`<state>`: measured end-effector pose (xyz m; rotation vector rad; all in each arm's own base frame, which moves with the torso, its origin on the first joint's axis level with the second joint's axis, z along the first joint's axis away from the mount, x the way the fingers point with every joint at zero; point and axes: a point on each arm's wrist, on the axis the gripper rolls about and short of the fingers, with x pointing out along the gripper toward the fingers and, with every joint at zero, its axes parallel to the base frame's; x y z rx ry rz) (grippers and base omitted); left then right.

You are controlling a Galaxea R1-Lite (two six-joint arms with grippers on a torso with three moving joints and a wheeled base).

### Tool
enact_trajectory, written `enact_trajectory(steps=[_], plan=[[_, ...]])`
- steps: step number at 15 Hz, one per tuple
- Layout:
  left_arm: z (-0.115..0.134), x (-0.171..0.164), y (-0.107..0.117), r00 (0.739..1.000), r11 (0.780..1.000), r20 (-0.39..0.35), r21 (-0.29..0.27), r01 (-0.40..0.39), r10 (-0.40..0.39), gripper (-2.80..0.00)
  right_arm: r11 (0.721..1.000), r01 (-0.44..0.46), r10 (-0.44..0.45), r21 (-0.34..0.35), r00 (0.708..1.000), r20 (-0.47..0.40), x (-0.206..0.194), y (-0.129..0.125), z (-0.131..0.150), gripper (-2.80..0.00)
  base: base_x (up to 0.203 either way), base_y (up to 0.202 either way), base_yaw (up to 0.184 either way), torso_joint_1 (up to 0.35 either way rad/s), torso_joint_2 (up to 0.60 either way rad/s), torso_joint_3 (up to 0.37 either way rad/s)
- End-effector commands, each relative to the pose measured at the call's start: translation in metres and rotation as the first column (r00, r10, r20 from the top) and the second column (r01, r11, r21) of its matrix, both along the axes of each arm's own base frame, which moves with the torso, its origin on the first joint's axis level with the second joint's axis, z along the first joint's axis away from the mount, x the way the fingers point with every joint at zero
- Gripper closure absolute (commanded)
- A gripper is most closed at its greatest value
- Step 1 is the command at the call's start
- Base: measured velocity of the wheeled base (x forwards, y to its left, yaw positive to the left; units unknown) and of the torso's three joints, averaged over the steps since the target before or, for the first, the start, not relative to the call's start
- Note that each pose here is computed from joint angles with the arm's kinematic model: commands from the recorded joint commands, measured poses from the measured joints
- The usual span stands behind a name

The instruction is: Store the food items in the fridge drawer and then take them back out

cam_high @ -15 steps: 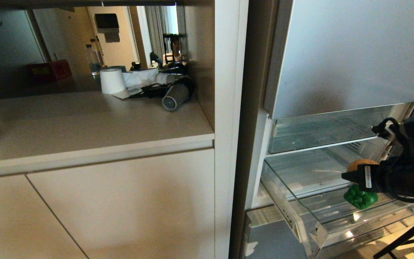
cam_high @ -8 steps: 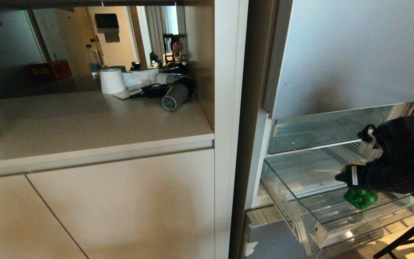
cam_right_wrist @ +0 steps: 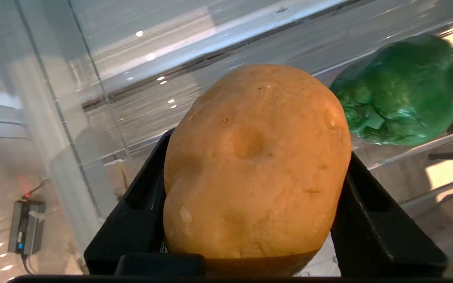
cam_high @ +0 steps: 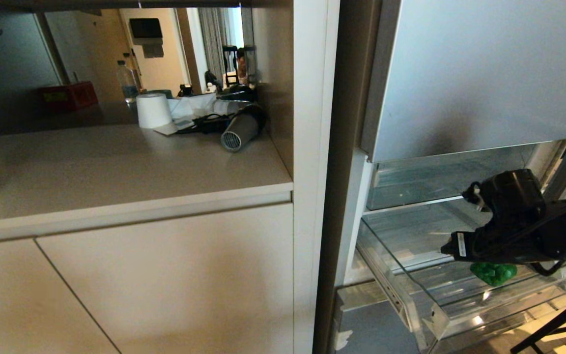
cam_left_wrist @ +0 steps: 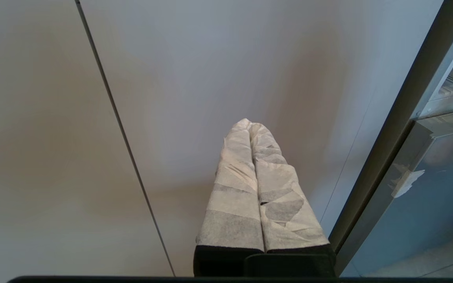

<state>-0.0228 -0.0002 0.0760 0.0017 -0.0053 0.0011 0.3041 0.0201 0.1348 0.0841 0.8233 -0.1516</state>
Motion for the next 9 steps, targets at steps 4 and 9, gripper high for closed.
enact_trajectory(steps=[4,9], plan=[[-0.001,0.0,0.0,1.0,1.0,-0.002,0.0,0.0,0.0,0.0,1.0,0.001,-0.001,-0.005,0.998,-0.057,0.015,0.001,-0.02,0.0,0.0,0.0,0.0,0.0,0.0,0.0],[-0.001,0.0,0.0,1.0,1.0,-0.002,0.0,0.0,0.0,0.0,1.0,0.0,-0.001,-0.006,0.997,-0.071,0.028,0.002,-0.034,0.0,0.0,0.0,0.0,0.0,0.0,0.0]])
